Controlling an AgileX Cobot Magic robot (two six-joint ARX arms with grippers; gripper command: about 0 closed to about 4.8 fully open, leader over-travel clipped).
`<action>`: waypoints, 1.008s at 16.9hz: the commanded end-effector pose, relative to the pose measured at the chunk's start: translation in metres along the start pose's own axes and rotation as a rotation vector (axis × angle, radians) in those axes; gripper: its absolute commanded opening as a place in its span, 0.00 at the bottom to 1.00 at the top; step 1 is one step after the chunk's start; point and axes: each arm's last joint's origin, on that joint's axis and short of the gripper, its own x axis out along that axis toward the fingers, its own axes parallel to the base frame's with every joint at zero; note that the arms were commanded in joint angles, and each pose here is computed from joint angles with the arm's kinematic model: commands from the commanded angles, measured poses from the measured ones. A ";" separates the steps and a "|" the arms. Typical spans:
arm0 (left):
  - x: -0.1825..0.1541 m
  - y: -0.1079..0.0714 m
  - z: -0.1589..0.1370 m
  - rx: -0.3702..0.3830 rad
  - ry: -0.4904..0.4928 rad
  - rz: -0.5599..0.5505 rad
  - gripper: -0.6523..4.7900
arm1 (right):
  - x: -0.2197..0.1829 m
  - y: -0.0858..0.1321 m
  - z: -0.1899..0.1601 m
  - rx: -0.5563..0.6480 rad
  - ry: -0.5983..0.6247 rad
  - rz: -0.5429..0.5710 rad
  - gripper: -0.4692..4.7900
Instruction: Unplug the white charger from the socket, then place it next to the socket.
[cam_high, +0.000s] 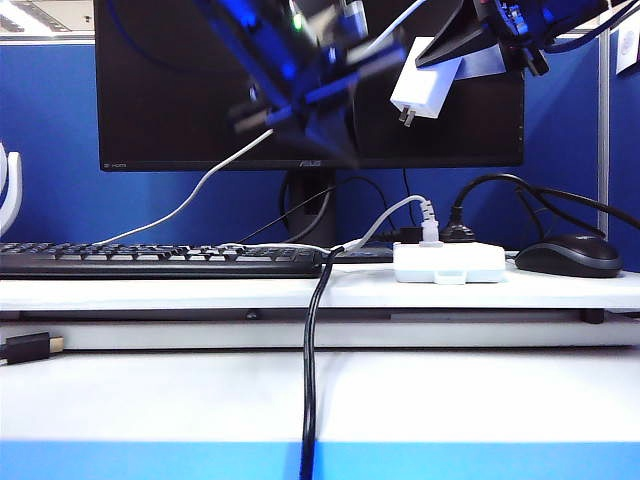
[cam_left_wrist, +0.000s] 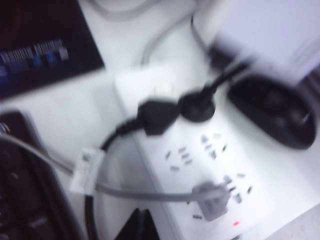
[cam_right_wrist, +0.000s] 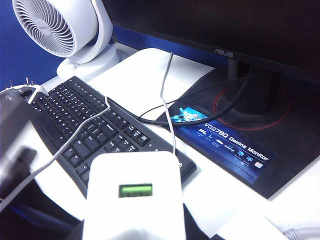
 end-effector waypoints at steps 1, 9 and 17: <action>0.022 0.001 -0.015 -0.040 0.068 0.001 0.11 | -0.002 0.001 0.011 -0.064 -0.074 -0.023 0.09; 0.075 -0.008 -0.047 -0.046 0.119 -0.090 0.11 | -0.003 0.001 0.016 -0.098 -0.117 -0.063 0.09; 0.076 -0.028 -0.037 -0.052 -0.030 -0.183 0.11 | -0.004 0.001 0.017 -0.103 -0.122 -0.060 0.09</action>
